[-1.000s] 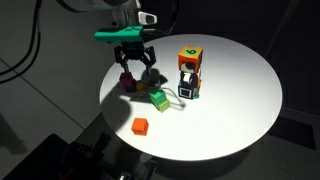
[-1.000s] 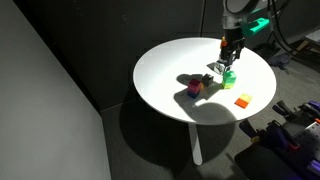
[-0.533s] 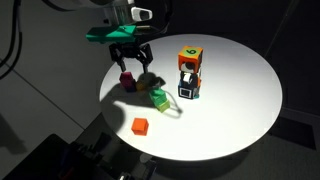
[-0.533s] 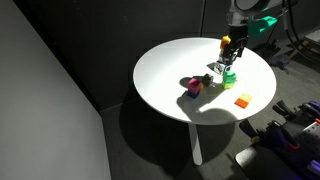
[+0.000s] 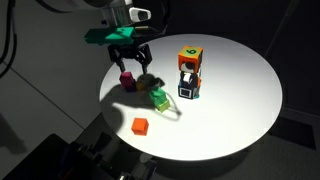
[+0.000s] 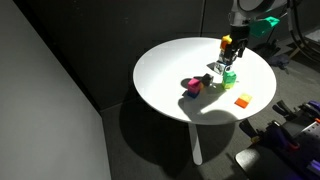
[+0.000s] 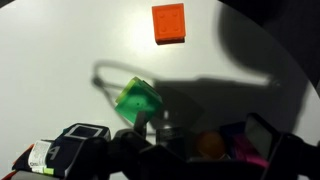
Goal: Remove the grey block from on top of the orange block and put it on the table
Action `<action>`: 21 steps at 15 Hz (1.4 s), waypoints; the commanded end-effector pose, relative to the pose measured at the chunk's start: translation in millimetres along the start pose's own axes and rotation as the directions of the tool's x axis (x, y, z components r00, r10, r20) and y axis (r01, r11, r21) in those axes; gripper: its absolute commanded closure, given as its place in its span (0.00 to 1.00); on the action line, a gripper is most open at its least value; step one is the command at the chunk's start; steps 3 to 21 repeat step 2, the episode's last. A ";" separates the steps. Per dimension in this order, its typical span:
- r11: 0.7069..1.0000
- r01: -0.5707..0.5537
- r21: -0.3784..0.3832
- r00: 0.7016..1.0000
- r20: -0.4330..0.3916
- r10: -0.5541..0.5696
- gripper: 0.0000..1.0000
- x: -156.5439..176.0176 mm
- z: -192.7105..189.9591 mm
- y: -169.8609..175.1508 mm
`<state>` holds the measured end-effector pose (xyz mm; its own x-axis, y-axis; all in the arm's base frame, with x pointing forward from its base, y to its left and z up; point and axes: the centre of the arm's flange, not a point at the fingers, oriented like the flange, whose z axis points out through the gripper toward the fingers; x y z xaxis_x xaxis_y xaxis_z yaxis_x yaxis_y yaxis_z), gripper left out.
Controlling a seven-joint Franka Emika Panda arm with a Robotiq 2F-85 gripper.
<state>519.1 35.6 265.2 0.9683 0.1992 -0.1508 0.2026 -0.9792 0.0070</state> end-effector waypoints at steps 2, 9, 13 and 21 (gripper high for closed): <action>1.000 0.000 0.000 1.000 0.000 0.000 0.00 0.0 0.1 0.0; 1.000 0.000 0.000 1.000 0.000 0.000 0.00 0.0 0.1 0.0; 1.000 0.000 0.000 1.000 0.000 0.000 0.00 0.0 0.1 0.0; 1.000 0.000 0.000 1.000 0.000 0.000 0.00 0.0 0.1 0.0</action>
